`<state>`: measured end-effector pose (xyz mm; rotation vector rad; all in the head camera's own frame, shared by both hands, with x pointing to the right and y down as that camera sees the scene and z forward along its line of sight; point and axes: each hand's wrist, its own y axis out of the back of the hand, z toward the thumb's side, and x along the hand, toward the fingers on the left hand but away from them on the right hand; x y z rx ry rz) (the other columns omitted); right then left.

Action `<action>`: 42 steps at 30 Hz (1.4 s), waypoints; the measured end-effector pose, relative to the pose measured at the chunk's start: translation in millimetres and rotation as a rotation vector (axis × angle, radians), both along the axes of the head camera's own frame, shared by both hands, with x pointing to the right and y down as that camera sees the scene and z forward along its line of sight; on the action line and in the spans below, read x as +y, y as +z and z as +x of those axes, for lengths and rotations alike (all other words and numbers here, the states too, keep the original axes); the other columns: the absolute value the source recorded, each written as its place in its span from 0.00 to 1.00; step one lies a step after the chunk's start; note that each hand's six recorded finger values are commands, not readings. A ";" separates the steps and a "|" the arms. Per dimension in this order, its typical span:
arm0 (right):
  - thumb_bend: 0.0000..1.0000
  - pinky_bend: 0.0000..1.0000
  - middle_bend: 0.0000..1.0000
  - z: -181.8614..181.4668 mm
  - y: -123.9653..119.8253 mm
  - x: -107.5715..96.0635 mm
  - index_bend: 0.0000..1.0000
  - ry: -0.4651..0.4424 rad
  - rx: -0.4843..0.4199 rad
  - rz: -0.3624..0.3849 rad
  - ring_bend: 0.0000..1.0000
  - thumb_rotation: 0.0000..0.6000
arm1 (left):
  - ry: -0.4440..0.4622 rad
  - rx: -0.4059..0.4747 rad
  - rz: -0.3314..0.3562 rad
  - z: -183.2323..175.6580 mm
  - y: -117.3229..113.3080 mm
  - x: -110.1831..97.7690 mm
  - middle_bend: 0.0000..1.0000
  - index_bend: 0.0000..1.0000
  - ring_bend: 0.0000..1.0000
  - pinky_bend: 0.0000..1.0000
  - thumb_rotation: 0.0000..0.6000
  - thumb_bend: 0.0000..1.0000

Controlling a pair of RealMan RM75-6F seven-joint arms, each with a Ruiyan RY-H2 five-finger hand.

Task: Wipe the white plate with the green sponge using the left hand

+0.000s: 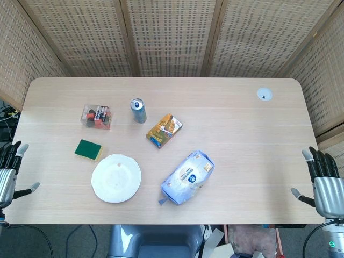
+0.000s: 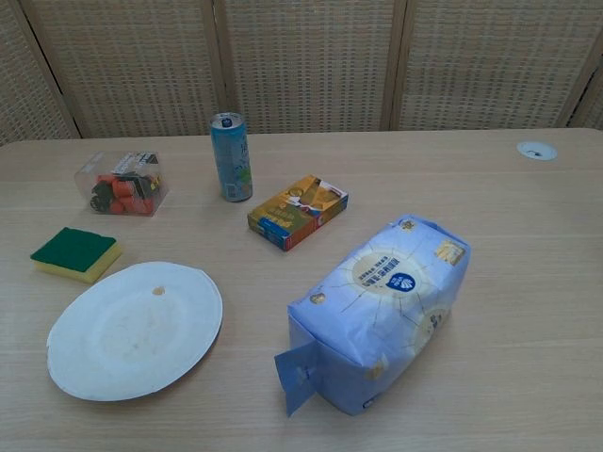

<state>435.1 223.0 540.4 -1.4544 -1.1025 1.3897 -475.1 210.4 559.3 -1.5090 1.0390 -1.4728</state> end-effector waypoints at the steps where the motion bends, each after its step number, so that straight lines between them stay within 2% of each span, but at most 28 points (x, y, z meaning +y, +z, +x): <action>1: 0.00 0.00 0.00 -0.7 -0.1 -0.1 0.00 -0.003 -0.001 0.001 0.00 1.00 | 0.001 -0.001 0.002 -0.1 -0.6 0.2 0.00 0.00 0.00 0.00 1.00 0.00; 8: 0.00 0.00 0.00 -0.8 1.4 -2.0 0.00 -0.002 -0.004 -0.005 0.00 1.00 | 0.011 -0.002 -0.015 -0.1 4.9 -2.9 0.00 0.00 0.00 0.00 1.00 0.00; 12: 0.00 0.00 0.00 0.3 0.5 -5.6 0.00 0.009 -0.006 0.000 0.00 1.00 | 0.037 -0.002 -0.042 2.5 15.9 -13.1 0.00 0.00 0.00 0.00 1.00 0.00; 19: 0.00 0.00 0.00 7.6 4.5 -14.0 0.00 0.050 0.010 -0.007 0.00 1.00 | 0.195 -0.044 -0.173 15.2 69.2 -57.7 0.00 0.00 0.00 0.00 1.00 0.00; 22: 0.00 0.00 0.00 11.5 8.2 -17.6 0.00 0.068 0.026 -0.015 0.00 1.00 | 0.242 -0.062 -0.203 17.2 91.5 -78.3 0.00 0.01 0.00 0.04 1.00 0.00; 28: 0.00 0.00 0.00 18.9 14.8 -20.8 0.00 0.098 0.058 -0.028 0.00 1.00 | 0.291 -0.049 -0.262 28.6 136.0 -104.4 0.09 0.15 0.02 0.14 1.00 0.00; 34: 0.00 0.00 0.00 27.0 19.8 -22.1 0.00 0.129 0.075 -0.041 0.00 1.00 | 0.349 -0.022 -0.331 55.8 173.0 -110.0 0.13 0.19 0.07 0.21 1.00 0.00; 38: 0.00 0.00 0.00 30.6 22.5 -23.0 0.00 0.141 0.082 -0.048 0.00 1.00 | 0.379 -0.027 -0.360 68.1 185.9 -110.5 0.14 0.25 0.13 0.21 1.00 0.00; 42: 0.00 0.00 0.00 32.9 23.9 -24.1 0.00 0.148 0.085 -0.050 0.00 1.00 | 0.389 -0.045 -0.366 71.2 192.3 -111.7 0.15 0.26 0.15 0.22 1.00 0.00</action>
